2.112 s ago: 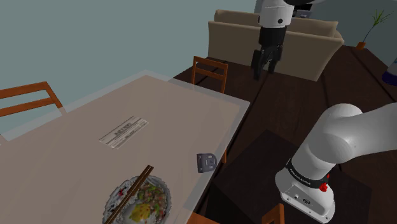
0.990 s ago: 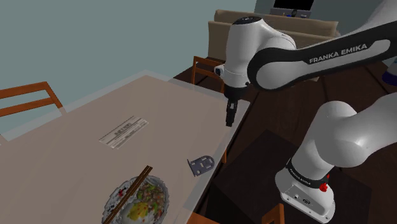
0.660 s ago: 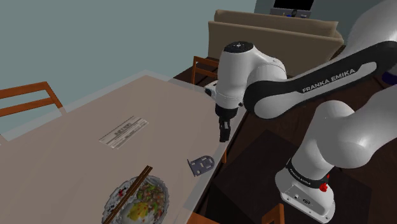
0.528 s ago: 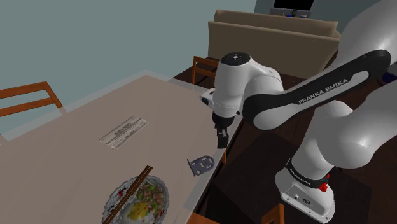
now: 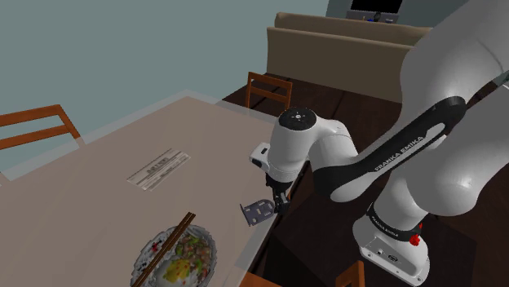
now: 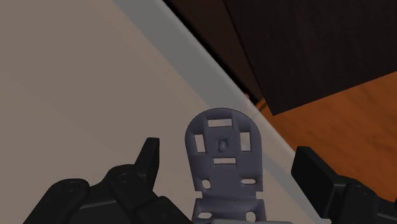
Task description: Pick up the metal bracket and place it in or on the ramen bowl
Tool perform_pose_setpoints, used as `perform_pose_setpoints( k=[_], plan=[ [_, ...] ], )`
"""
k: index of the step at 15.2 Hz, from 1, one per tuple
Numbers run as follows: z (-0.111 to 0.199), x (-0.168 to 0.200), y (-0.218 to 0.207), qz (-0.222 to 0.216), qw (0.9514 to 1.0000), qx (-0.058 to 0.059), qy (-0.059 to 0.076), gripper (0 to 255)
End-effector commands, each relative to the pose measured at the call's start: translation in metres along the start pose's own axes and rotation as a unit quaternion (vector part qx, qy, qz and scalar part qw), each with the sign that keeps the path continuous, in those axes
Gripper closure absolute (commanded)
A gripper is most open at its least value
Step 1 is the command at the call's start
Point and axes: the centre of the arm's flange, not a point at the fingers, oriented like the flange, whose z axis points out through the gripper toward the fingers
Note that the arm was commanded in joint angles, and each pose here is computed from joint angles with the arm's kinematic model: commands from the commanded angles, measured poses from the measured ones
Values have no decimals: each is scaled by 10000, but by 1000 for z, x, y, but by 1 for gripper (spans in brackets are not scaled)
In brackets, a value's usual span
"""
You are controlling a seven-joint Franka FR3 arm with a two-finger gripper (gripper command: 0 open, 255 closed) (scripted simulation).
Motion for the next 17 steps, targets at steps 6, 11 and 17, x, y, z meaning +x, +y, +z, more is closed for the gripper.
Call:
perform_pose_setpoints(
  k=[6, 11, 17],
  plan=[
    [25, 1, 0, -17, 10000, 2, 11, 0],
    [25, 1, 1, -16, 10000, 2, 10, 0],
    [25, 1, 1, -16, 10000, 2, 10, 255]
  ],
)
